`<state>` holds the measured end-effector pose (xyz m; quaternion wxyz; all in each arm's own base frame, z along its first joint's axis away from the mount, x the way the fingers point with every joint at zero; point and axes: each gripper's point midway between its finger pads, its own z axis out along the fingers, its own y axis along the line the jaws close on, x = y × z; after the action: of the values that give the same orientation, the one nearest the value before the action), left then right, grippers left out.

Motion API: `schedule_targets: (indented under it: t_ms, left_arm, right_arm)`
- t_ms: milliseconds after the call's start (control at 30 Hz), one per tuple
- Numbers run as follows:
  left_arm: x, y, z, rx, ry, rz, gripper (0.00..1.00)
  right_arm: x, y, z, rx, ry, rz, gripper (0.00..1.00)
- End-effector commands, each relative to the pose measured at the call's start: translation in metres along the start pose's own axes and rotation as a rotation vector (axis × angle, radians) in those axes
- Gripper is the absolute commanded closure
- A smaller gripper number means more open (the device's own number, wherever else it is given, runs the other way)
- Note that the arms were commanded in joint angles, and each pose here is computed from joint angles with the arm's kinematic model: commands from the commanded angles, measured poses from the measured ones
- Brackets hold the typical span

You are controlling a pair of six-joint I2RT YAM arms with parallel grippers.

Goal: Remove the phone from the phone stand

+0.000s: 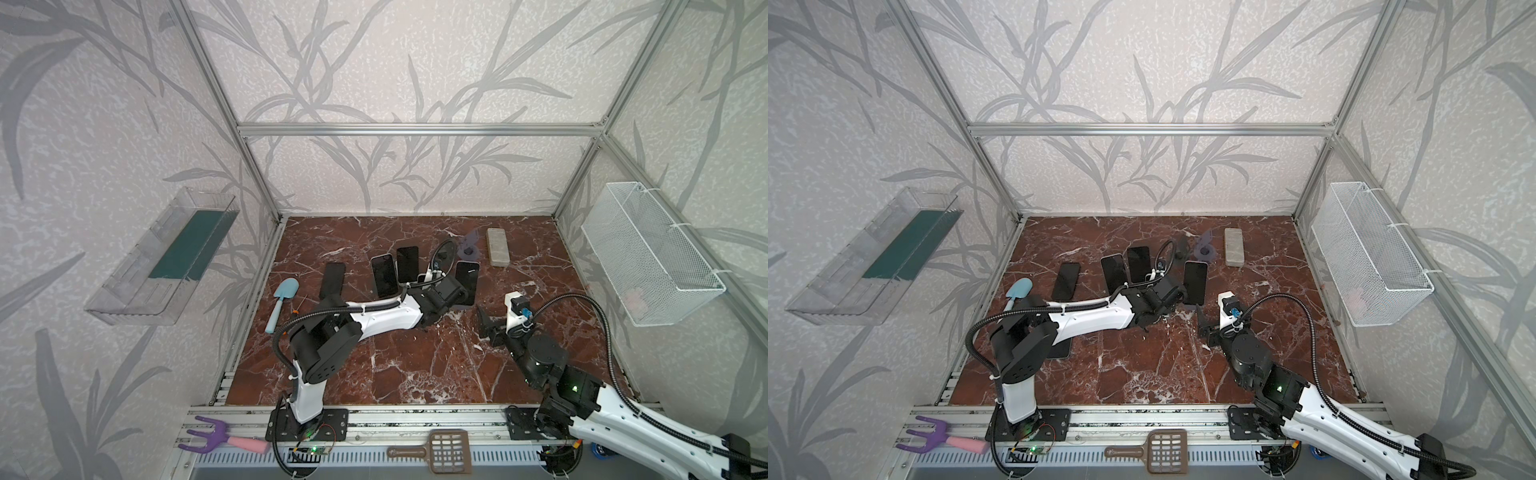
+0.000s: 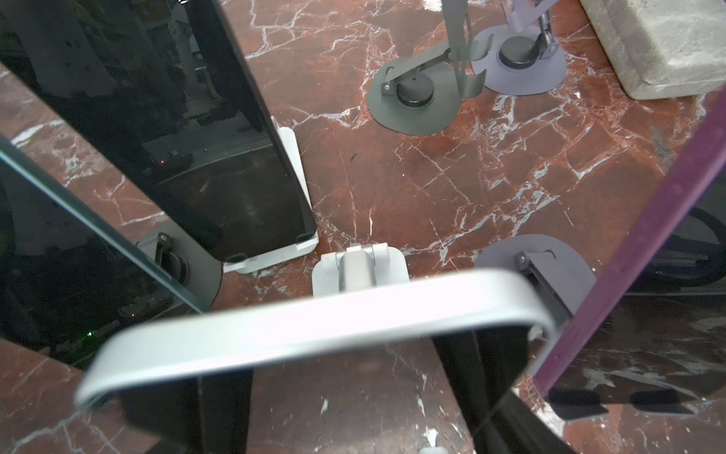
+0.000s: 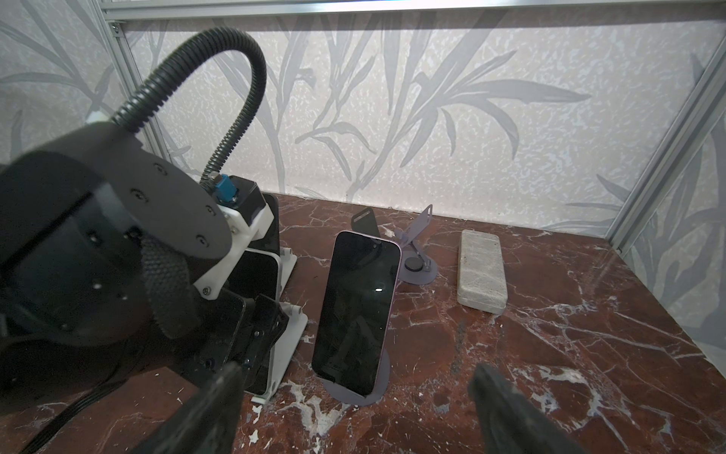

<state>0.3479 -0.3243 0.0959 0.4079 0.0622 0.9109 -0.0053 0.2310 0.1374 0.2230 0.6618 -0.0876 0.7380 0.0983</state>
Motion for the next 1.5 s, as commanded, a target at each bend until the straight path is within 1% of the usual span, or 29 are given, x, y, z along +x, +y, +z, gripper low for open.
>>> schedule_targets:
  t_ms: [0, 33, 133, 400, 500, 567, 633, 833, 1033, 1200, 1333, 1467]
  left_arm:
    - [-0.005, 0.000, 0.002, -0.012, -0.017, 0.002, 0.32]
    - [-0.006, 0.000, 0.002, -0.012, -0.017, 0.004, 0.35]
    - [-0.009, 0.001, -0.002, -0.005, -0.021, 0.001, 0.39]
    - [-0.019, 0.001, -0.021, 0.049, -0.035, 0.001, 0.45]
    - [-0.025, -0.001, -0.033, 0.089, -0.048, 0.003, 0.47]
    - [-0.030, -0.005, -0.041, 0.135, -0.057, 0.008, 0.51]
    - [-0.035, -0.007, -0.050, 0.164, -0.063, 0.015, 0.52]
    - [-0.056, 0.001, -0.081, 0.201, -0.105, 0.037, 0.54]
    - [-0.072, 0.028, -0.111, 0.158, -0.145, 0.093, 0.54]
    - [-0.083, 0.059, -0.132, 0.114, -0.159, 0.121, 0.55]
    - [-0.088, 0.097, -0.139, 0.077, -0.126, 0.109, 0.56]
    - [-0.095, 0.151, -0.136, 0.036, -0.076, 0.027, 0.57]
  right_arm:
    - [-0.004, -0.002, 0.001, 0.015, -0.026, 0.015, 0.10]
    - [-0.004, -0.001, 0.002, 0.012, -0.024, 0.014, 0.10]
    - [-0.005, -0.001, 0.001, 0.011, -0.025, 0.016, 0.10]
    - [-0.007, -0.002, 0.000, 0.007, -0.033, 0.027, 0.10]
    - [-0.006, -0.002, 0.000, 0.008, -0.031, 0.023, 0.10]
    - [-0.005, -0.002, 0.001, 0.012, -0.028, 0.020, 0.10]
    - [-0.005, -0.001, 0.001, 0.007, -0.026, 0.019, 0.10]
    - [-0.006, -0.001, 0.000, 0.006, -0.031, 0.025, 0.10]
    - [-0.004, -0.001, 0.000, 0.005, -0.028, 0.025, 0.10]
    - [-0.004, -0.001, 0.001, 0.006, -0.028, 0.025, 0.10]
    - [-0.004, -0.001, 0.000, 0.002, -0.030, 0.031, 0.10]
    - [-0.003, 0.001, 0.001, -0.008, -0.025, 0.029, 0.10]
